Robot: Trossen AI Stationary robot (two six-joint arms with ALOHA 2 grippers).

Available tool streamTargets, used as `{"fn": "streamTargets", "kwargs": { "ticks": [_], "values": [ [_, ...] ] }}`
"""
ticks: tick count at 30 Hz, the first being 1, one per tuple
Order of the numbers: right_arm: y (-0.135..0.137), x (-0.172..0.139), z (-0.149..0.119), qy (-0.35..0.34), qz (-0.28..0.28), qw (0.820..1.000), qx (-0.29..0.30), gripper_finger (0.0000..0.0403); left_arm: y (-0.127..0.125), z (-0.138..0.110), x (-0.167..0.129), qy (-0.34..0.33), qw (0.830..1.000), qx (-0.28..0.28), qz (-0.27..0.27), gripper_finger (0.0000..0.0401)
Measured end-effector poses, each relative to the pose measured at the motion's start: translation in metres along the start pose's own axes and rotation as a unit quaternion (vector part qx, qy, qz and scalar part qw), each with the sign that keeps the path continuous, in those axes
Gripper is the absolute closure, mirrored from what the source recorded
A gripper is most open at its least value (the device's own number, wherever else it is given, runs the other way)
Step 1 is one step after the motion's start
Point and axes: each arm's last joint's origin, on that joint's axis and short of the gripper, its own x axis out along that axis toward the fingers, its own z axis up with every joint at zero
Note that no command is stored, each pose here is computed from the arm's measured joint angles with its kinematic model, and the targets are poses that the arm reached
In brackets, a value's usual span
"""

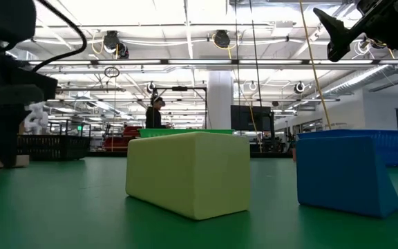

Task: Sort & place blocks by color
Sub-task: Put the middle light brown block into the green bin

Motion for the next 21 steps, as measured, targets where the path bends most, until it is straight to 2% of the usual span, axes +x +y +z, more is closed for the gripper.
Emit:
{"fn": "streamTargets", "kwargs": {
  "ticks": [5,11,16,21],
  "values": [
    [0.0,0.0,0.0,0.0,0.0,1.0,0.0,0.0078,-0.015,0.012,-0.022,-0.091,0.995,0.029,-0.037,0.0271],
    [0.0,0.0,0.0,0.0,0.0,1.0,0.0,0.0078,-0.037,0.034,-0.042,-0.198,0.974,0.076,-0.076,0.0267],
    [0.0,0.0,0.0,0.0,0.0,1.0,0.0,0.0078,-0.053,0.062,-0.049,-0.266,0.95,0.104,-0.124,0.0265],
    [0.0,0.0,0.0,0.0,0.0,1.0,0.0,0.0078,-0.064,0.091,-0.053,-0.337,0.919,0.14,-0.151,0.0264]
  ]
}}
